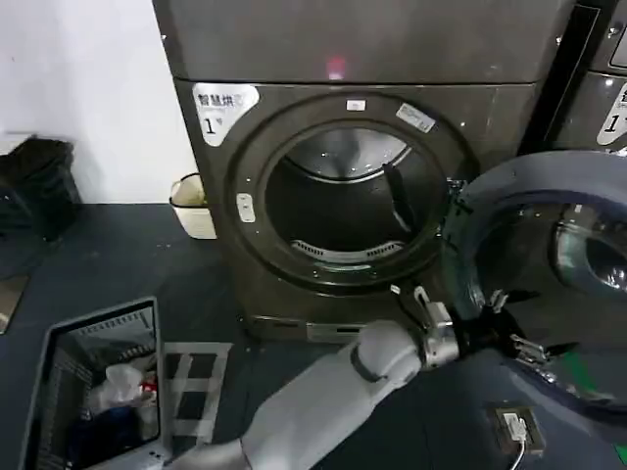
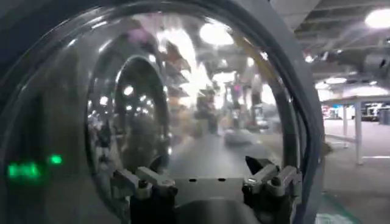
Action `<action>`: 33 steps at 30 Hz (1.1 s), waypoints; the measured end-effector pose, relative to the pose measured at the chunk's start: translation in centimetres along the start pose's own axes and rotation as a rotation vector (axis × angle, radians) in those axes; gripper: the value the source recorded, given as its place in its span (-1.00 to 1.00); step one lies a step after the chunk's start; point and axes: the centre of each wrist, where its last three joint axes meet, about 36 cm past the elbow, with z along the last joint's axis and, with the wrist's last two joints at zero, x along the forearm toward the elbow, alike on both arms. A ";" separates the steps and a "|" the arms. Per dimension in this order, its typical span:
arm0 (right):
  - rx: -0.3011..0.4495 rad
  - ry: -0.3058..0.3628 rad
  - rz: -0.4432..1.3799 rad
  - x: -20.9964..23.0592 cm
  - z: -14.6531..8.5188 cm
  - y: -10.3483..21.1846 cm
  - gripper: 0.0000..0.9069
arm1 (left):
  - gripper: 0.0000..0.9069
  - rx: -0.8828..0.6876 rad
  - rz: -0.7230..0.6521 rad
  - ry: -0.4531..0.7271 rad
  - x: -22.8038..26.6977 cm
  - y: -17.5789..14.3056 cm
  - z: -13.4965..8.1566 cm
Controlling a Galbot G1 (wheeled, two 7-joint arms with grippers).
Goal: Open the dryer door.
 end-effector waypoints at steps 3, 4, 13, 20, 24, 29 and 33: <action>0.001 -0.004 -0.003 0.0 -0.1 0.1 1.00 | 1.00 -0.014 -0.012 0.012 -0.2 0.9 -0.1; 0.001 -0.004 -0.003 0.0 -0.1 0.1 1.00 | 1.00 -0.017 -0.014 0.014 -0.2 1.1 -0.1; 0.010 -0.018 -0.012 0.0 -0.8 0.2 1.00 | 1.00 -0.032 -0.060 0.027 0.0 2.6 0.3; 0.013 -0.023 -0.008 0.1 -1.0 -0.1 1.00 | 1.00 -0.040 -0.092 0.039 0.1 3.1 1.2; 0.006 -0.035 0.005 0.1 -1.2 -0.2 1.00 | 1.00 -0.049 -0.106 0.036 0.2 3.6 1.4; 0.004 -0.035 0.010 0.1 -1.1 -0.4 1.00 | 1.00 -0.052 -0.110 0.038 0.2 3.7 1.5; 0.003 -0.043 0.023 0.0 -1.0 -0.3 1.00 | 1.00 -0.075 -0.110 0.040 0.2 3.7 1.8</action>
